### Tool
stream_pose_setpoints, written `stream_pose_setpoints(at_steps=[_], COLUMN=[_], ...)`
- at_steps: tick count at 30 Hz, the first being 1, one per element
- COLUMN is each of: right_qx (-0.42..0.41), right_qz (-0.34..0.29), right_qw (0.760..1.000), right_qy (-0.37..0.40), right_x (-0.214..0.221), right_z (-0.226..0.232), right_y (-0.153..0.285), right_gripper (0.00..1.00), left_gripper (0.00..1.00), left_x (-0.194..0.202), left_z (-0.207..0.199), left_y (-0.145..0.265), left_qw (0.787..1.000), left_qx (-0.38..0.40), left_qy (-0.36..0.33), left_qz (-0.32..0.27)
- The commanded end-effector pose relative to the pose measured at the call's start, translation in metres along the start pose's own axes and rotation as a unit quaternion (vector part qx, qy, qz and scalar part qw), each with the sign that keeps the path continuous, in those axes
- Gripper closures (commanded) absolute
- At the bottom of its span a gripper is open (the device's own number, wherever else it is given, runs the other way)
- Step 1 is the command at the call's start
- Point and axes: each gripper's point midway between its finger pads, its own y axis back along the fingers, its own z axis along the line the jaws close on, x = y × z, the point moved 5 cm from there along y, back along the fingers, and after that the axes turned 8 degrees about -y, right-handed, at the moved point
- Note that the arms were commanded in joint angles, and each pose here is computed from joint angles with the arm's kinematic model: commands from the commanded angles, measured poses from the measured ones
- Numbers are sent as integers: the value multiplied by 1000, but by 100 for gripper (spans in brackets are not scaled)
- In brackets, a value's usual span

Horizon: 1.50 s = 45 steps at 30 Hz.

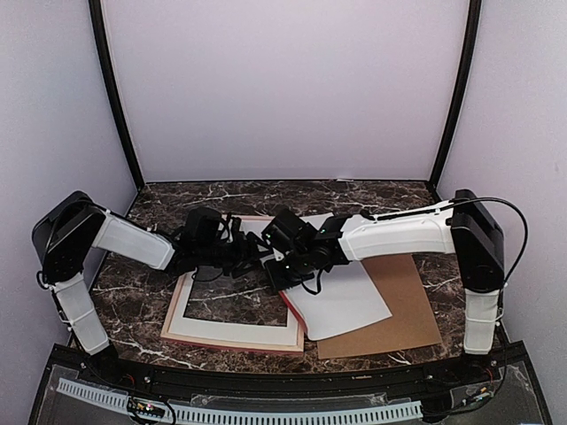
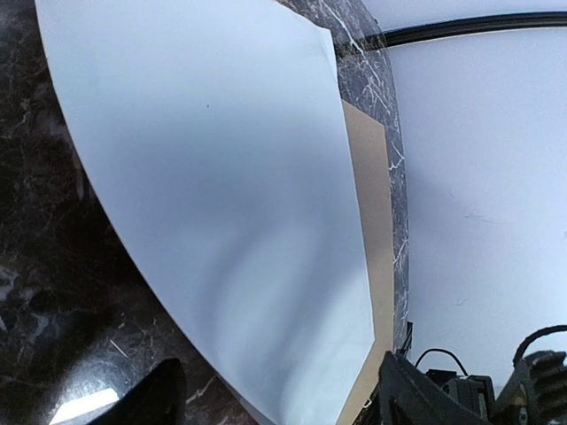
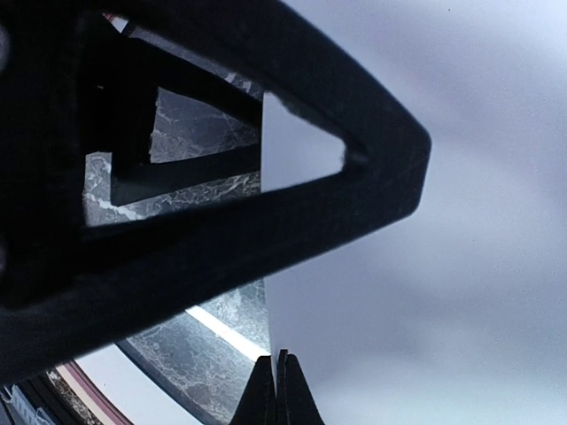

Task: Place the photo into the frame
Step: Pass from the right arm to the left, then place the photo on the mat board.

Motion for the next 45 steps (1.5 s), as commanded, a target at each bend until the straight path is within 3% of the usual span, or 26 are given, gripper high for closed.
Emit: stream_pose_setpoints(at_steps=[1,6,11,19,26,29,37,45], right_qx=[-34,-46,-57,-80,-56,-29,41,73], right_qz=[-9,-5,-9,-19,-53,-72,-110,-123], right_qw=[999,999,998,997,997,997,993,989], right_qy=[3,3,4,7,1,-9,-31,-40], right_x=[-4,-3,-4,-7,-17,-22,-25,-25], right_z=[20,24,27,29,3,-22,-84,-121], right_y=[3,4,10,33,69,85,114,120], right_gripper=[99,94,79,60,46,41,39,39], left_gripper=[29,46,63,84,99,100,100,100], left_x=[-6,-7,-7,-5,-10,-13,-30,-44], left_z=[-3,-4,-4,3,-5,-9,-26,-14], left_y=[-5,-7,-7,-11,-5,3,58,105], left_qw=[1000,1000,1000,1000,998,996,986,972], left_qx=[13,18,20,18,38,39,43,-23], left_qy=[-9,-14,-21,-26,-47,-67,-131,-187], left_qz=[-2,-2,-1,3,13,37,94,144])
